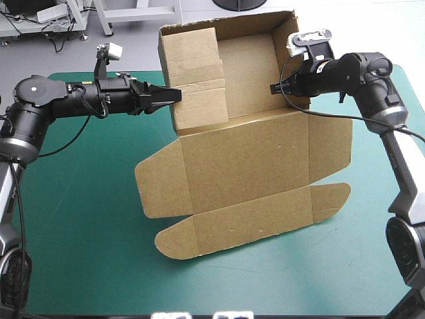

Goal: Fold the box

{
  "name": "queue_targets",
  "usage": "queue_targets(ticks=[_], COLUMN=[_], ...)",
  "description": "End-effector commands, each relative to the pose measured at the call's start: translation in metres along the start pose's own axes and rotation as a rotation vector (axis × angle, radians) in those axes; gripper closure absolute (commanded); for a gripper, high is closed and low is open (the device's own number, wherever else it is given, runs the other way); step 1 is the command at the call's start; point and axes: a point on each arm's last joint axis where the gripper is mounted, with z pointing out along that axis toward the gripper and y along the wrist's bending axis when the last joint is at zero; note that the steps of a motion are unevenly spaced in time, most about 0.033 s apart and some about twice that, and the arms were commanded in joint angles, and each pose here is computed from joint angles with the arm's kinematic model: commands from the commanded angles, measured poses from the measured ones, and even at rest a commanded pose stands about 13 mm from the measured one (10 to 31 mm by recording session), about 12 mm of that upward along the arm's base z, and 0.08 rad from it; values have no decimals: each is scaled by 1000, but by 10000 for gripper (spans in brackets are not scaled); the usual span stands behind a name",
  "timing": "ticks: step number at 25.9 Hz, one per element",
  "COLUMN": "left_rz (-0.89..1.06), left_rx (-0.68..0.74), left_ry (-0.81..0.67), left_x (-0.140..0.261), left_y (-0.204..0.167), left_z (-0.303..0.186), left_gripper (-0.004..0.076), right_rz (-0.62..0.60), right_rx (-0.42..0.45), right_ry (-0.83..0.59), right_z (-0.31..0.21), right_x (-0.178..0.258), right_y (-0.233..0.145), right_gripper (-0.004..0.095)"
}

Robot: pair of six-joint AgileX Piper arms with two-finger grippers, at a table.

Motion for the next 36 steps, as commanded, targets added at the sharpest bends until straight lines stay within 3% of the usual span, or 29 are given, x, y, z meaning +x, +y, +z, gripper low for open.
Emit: queue_targets(ticks=[1,9,16,22,27,30,36], left_rz=[47,56,58,47,-28,-88,-153], left_rx=[-17,-252,-367,-565,-600,-631,-638], left_ry=[-73,-81,-151,-68,-61,63,171], left_x=[-13,-18,-20,-9,-4,12,36], left_y=[-23,-21,-32,-25,-14,13,46], left_z=[-11,1,21,32,47,70,110], left_gripper=[274,274,274,276,288,405,514], right_rz=[32,79,60,44,29,43,81], right_rx=[-26,-77,-124,-169,-192,-137,-88], right_ry=[-162,-163,-139,-105,-69,21,197], right_z=[-32,-23,-6,6,16,32,67], right_x=[-19,-20,-17,-13,-7,2,24], right_y=[9,12,42,65,82,77,72], right_gripper=[926,926,926,926,926,926,926])
